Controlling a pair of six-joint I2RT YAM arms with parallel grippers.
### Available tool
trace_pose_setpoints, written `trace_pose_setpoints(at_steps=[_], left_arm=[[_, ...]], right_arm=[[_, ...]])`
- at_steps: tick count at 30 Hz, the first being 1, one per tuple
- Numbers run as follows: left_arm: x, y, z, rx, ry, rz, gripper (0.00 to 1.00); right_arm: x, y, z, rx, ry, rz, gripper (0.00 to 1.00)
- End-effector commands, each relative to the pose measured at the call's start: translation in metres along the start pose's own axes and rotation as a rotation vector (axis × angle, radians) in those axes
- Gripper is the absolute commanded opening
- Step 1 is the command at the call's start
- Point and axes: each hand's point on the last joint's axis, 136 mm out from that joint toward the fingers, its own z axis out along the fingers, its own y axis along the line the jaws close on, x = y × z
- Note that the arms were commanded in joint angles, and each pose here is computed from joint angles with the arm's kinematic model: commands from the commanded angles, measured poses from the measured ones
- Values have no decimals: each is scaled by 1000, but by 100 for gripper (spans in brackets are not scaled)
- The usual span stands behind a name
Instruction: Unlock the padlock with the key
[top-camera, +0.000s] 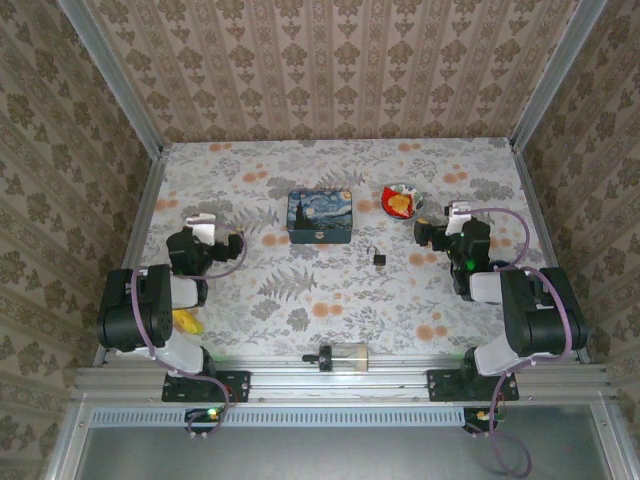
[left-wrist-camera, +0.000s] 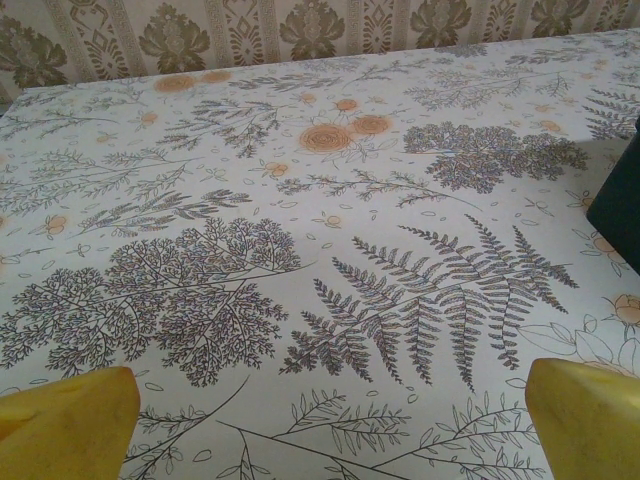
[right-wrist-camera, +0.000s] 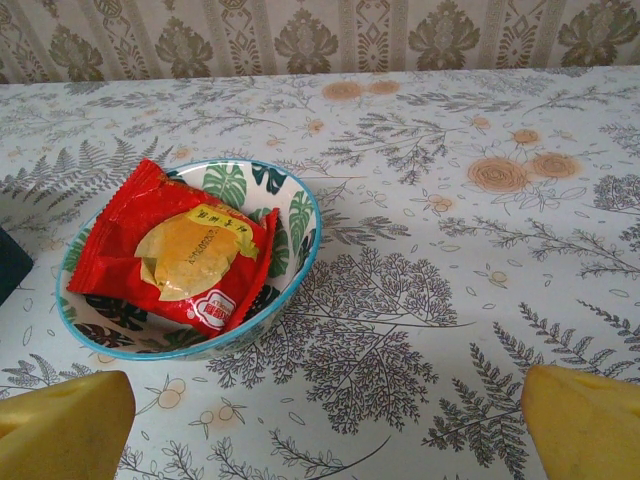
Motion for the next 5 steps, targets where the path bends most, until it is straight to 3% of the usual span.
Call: trace_pose_setpoints(at_steps=[1, 5], left_arm=[[-8, -1, 1, 1, -22, 32, 100], [-8, -1, 1, 1, -20, 32, 100]], right_arm=[[5, 1, 0, -12, 15, -14, 100], [6, 1, 0, -11, 16, -14, 100]])
